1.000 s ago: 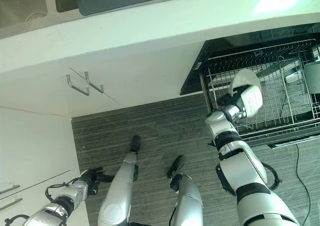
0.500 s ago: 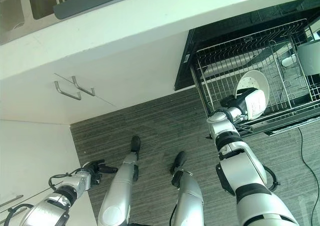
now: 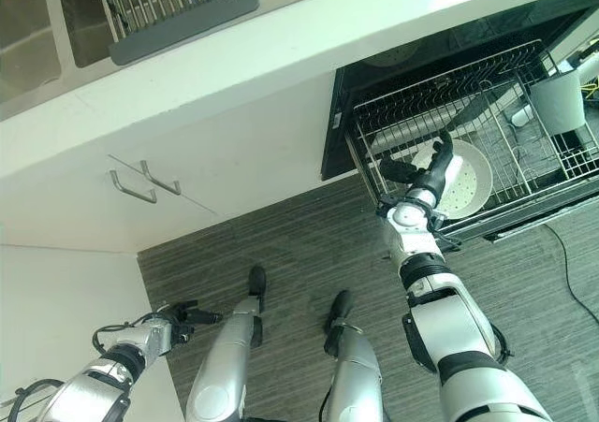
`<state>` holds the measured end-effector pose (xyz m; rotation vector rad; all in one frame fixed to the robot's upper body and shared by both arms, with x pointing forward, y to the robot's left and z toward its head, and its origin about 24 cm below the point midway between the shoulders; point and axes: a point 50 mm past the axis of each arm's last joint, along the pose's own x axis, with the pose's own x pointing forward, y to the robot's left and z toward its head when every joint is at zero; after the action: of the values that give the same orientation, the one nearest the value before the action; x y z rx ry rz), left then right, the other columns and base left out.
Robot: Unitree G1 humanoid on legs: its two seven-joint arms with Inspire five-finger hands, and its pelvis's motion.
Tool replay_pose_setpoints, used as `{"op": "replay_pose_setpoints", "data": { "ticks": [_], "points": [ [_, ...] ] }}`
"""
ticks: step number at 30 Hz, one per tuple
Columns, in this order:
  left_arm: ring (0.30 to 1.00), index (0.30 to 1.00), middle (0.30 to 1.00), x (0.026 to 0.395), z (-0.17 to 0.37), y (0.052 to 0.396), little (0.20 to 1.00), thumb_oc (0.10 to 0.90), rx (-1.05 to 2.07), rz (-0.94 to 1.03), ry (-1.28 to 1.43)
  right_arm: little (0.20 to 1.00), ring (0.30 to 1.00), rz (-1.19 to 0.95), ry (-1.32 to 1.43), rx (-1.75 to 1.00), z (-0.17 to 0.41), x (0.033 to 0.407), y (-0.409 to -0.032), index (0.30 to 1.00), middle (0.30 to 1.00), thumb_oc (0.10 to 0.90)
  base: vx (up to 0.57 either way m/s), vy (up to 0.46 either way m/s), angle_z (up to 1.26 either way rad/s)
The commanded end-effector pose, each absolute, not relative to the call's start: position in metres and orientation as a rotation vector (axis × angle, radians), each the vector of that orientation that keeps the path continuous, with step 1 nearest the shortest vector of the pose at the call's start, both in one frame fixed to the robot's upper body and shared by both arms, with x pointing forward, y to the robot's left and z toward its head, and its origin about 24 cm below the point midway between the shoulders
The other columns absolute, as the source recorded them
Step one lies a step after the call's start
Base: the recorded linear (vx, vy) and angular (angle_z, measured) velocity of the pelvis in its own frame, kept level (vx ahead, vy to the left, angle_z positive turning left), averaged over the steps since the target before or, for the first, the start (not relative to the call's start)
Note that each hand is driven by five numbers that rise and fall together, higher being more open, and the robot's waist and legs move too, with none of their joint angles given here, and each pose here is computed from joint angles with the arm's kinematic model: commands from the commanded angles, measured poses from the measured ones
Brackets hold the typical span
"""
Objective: Place the dishes in the dishwasher.
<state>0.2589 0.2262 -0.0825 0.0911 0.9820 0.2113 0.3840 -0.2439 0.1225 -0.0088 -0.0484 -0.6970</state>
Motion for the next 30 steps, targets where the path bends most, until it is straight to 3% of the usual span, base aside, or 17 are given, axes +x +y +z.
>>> {"op": "replay_pose_setpoints", "data": {
  "ticks": [1,3,5,8,14,19,22,24,27,30],
  "points": [
    [0.9,0.9,0.9,0.24,-0.097,0.226,0.9,0.8,0.047,0.239,1.053,0.9,0.9,-0.768,-0.332,0.05,0.174,0.38,-0.259,0.9,0.9,0.8,0.02,0.064,-0.06],
    [0.9,0.9,0.9,0.235,-0.101,0.223,0.9,0.8,0.016,0.247,1.067,0.9,0.9,-0.794,-0.431,0.066,0.182,0.375,-0.254,0.9,0.9,0.8,0.02,0.069,-0.12],
    [0.9,0.9,0.9,0.224,-0.108,0.221,0.9,0.8,-0.014,0.266,1.092,0.9,0.9,-0.862,-0.706,-0.04,0.205,0.358,-0.24,0.9,0.9,0.8,0.05,0.05,-0.17],
    [0.9,0.9,0.9,0.207,-0.118,0.218,0.9,0.8,-0.047,0.303,1.123,0.9,0.9,-0.791,-0.905,-0.064,0.22,0.337,-0.215,0.9,0.9,0.8,0.06,0.012,-0.08],
    [0.9,0.9,0.9,0.164,-0.14,0.217,0.9,0.8,-0.116,0.385,1.2,0.9,0.9,-0.683,-1.056,0.169,0.208,0.293,-0.206,0.9,0.9,0.8,0.1,-0.016,-0.1],
    [0.9,0.9,0.9,0.128,-0.153,0.218,0.9,0.8,-0.149,0.403,1.28,0.9,0.9,-0.621,-1.099,0.246,0.211,0.264,-0.231,0.9,0.9,0.8,0.16,0.013,-0.22],
    [0.9,0.9,0.9,0.112,-0.157,0.221,0.9,0.8,-0.149,0.402,1.305,0.9,0.9,-0.79,-1.068,0.279,0.207,0.252,-0.256,0.9,0.9,0.8,0.12,-0.009,-0.21],
    [0.9,0.9,0.9,0.105,-0.158,0.224,0.9,0.8,-0.151,0.403,1.306,0.9,0.9,-1.044,-0.972,0.21,0.193,0.245,-0.28,0.9,0.9,0.8,0.07,-0.02,-0.11],
    [0.9,0.9,0.9,0.094,-0.16,0.229,0.9,0.8,-0.161,0.404,1.322,0.9,0.9,-1.095,-0.905,0.198,0.179,0.232,-0.312,0.9,0.9,0.8,0.07,-0.034,-0.08],
    [0.9,0.9,0.9,0.083,-0.161,0.235,0.9,0.8,-0.191,0.426,1.363,0.9,0.9,-1.233,-0.62,0.206,0.131,0.211,-0.36,0.9,0.9,0.8,0.05,-0.064,-0.15]
  ]
}}
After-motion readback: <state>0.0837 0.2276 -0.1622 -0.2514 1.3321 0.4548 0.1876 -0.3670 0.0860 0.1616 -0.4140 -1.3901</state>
